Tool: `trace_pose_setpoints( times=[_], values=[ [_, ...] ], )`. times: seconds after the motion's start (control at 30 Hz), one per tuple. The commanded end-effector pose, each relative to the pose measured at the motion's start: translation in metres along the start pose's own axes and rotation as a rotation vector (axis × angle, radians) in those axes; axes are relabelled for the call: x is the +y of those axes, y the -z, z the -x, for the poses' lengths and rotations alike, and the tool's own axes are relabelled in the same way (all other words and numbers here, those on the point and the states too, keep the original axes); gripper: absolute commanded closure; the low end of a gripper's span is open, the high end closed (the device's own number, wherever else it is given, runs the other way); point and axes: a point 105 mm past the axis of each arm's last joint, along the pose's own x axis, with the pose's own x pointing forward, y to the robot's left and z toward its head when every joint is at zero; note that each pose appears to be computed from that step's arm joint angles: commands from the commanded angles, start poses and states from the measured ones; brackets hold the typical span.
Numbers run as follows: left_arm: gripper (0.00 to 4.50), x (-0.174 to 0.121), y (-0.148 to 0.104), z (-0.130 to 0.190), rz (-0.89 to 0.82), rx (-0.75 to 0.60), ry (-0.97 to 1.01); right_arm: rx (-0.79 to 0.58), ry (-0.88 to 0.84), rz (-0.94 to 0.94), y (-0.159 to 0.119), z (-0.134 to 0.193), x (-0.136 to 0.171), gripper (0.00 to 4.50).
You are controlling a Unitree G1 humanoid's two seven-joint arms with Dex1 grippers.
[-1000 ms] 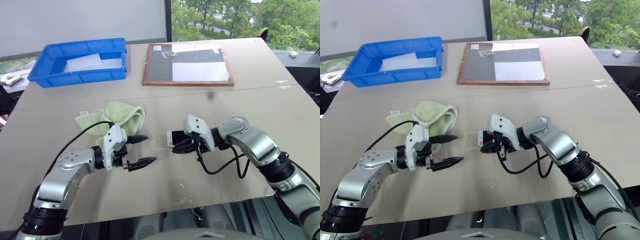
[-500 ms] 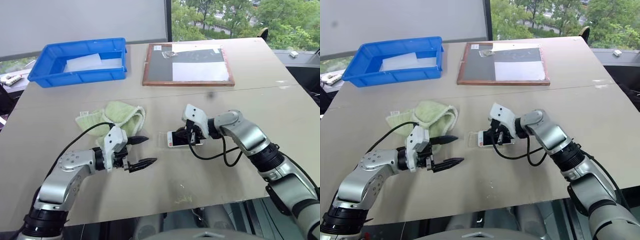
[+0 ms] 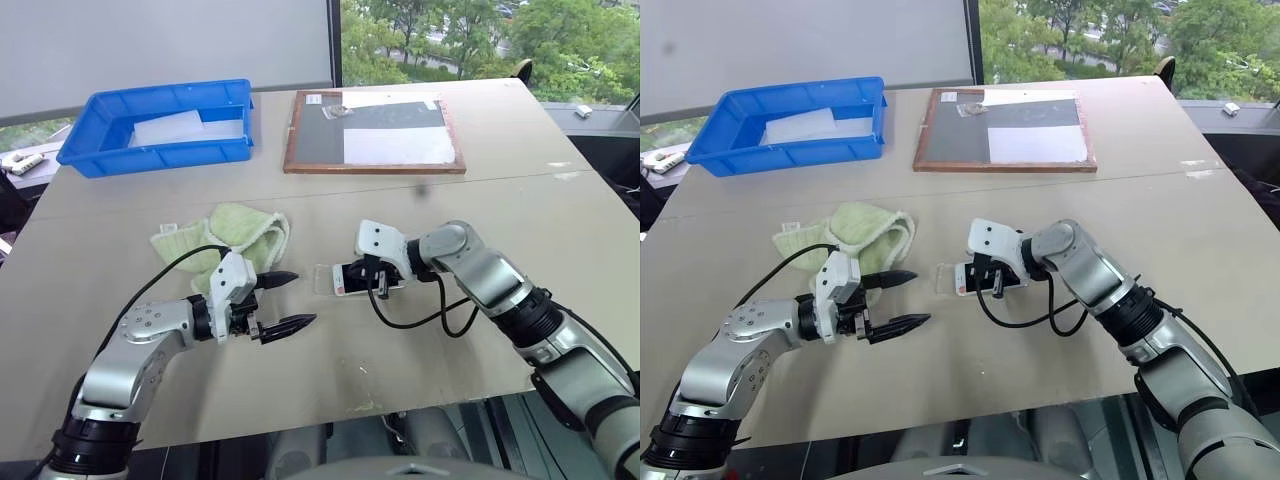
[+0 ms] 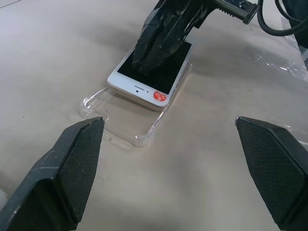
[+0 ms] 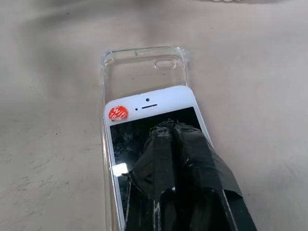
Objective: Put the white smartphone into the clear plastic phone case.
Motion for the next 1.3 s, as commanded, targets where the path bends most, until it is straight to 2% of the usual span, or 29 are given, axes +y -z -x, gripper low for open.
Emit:
trace_pose_setpoints(
  times=[0.03,0.37,0.43,0.53,0.77,0.87,0.97,1.13,1.2,1.23,1.3],
  values=[
    [0.00,0.000,-0.008,0.000,-0.032,-0.022,-0.003,0.205,-0.049,-0.152,0.058,-0.014,0.017,4.43],
    [0.00,0.001,-0.008,-0.004,-0.028,-0.027,-0.002,0.290,-0.048,-0.246,0.082,-0.017,0.023,4.43],
    [0.00,0.002,-0.008,-0.004,-0.028,-0.028,-0.002,0.262,-0.054,-0.259,0.078,-0.018,0.024,4.43],
    [0.00,0.003,-0.008,-0.004,-0.028,-0.029,-0.002,0.156,-0.065,-0.305,0.056,-0.019,0.025,4.43],
    [0.00,0.003,-0.008,-0.003,-0.024,-0.031,-0.009,0.155,-0.001,-0.267,0.061,-0.014,0.018,4.43],
    [0.00,0.002,-0.008,-0.001,-0.019,-0.030,-0.015,0.073,0.030,-0.279,0.047,-0.009,0.012,4.43],
    [0.74,0.002,-0.006,0.003,-0.010,-0.026,-0.014,0.012,0.057,-0.279,0.037,-0.003,0.005,4.50],
    [3.35,0.002,-0.004,0.007,-0.001,-0.017,-0.022,-0.086,0.085,-0.281,0.019,0.006,-0.002,4.50],
    [4.24,0.002,-0.003,0.008,0.000,-0.014,-0.023,-0.132,0.088,-0.284,0.008,0.010,-0.005,4.50],
    [4.48,0.002,-0.003,0.009,0.000,-0.013,-0.024,-0.142,0.094,-0.284,0.005,0.011,-0.007,4.50],
    [4.48,0.002,-0.002,0.010,0.001,-0.009,-0.029,-0.160,0.112,-0.280,-0.002,0.013,-0.011,4.50]
  ],
)
